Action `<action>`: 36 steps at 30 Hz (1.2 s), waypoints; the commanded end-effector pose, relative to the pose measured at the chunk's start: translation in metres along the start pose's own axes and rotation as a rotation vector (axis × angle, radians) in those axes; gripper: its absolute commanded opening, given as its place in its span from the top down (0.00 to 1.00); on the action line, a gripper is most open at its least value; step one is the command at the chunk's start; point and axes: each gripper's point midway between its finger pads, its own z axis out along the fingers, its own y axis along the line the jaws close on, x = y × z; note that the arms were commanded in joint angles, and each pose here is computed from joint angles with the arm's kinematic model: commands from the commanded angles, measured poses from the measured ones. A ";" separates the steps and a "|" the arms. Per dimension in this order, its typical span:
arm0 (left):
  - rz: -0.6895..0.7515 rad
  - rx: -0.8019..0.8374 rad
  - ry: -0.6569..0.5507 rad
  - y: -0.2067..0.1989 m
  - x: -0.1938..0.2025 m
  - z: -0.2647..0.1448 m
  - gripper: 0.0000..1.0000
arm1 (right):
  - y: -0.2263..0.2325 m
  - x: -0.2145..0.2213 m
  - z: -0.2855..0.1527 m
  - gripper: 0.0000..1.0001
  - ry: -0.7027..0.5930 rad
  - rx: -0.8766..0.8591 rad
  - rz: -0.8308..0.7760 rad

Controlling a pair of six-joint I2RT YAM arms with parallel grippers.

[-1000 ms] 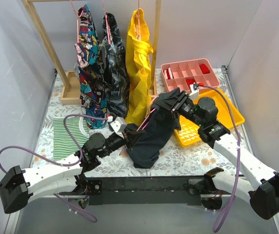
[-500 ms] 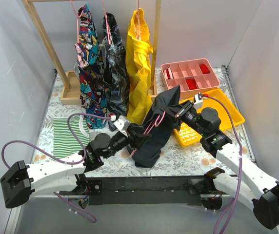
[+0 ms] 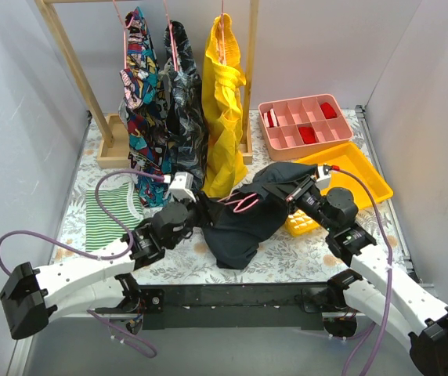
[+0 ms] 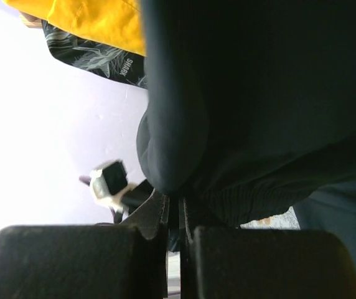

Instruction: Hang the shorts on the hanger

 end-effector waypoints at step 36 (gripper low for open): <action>-0.015 -0.309 0.482 0.077 0.035 0.067 0.49 | 0.043 0.059 -0.079 0.99 0.272 -0.131 -0.171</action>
